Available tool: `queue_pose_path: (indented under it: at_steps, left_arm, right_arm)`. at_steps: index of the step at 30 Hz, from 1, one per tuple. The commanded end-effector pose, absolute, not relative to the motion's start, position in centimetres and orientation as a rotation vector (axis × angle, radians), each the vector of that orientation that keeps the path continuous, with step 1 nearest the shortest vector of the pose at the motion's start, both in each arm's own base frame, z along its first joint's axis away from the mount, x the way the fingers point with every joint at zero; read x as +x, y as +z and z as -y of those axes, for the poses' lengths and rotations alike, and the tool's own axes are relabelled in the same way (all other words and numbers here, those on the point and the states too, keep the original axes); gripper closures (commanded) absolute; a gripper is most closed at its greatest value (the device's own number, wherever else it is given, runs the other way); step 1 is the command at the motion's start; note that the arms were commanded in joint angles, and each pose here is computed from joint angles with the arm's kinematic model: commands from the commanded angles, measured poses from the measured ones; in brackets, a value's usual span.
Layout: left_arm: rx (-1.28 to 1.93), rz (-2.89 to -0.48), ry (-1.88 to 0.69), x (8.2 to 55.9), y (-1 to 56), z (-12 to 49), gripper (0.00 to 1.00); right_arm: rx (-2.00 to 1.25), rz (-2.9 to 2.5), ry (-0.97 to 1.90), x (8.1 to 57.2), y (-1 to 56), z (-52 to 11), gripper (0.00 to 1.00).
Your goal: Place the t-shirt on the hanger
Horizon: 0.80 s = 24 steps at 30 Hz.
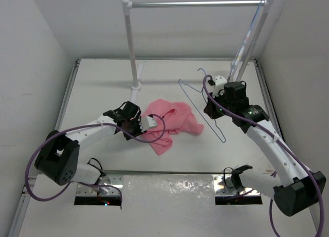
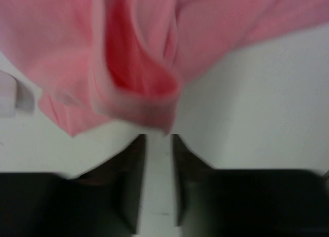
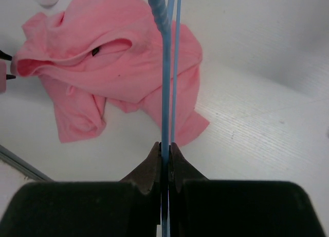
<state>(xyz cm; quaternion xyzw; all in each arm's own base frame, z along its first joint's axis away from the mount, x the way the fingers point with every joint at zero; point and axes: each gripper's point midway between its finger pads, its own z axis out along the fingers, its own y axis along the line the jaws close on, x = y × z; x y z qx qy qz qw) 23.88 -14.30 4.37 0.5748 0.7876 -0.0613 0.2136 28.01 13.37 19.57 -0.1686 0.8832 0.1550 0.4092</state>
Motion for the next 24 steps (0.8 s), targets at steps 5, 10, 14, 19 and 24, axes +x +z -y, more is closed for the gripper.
queue_pose_path:
  at_steps: [5, 10, 14, 19, 24]
  left_arm:
    - [1.557, -2.085, -0.145, 25.6, 8.7, 14.7, 0.55]
    - [1.273, -2.028, -0.316, 28.4, 14.2, 18.7, 0.55]
    - [1.342, -2.052, -0.456, 27.6, 13.5, 21.4, 0.5]
    - [1.362, -2.239, -0.312, 28.4, 9.1, 20.7, 0.55]
    - [1.348, -2.284, -0.217, 29.1, 8.0, 19.6, 0.71]
  right_arm:
    - [-0.447, -2.202, 0.445, 28.5, 18.8, -14.9, 1.0]
    - [-0.454, -2.209, 0.441, 28.0, 18.5, -14.7, 1.0]
    - [-0.449, -2.232, 0.403, 27.7, 17.7, -14.0, 1.0]
    - [-0.47, -2.272, 0.42, 27.0, 17.5, -14.1, 1.0]
    - [-0.477, -2.25, 0.469, 25.7, 18.5, -14.4, 1.0]
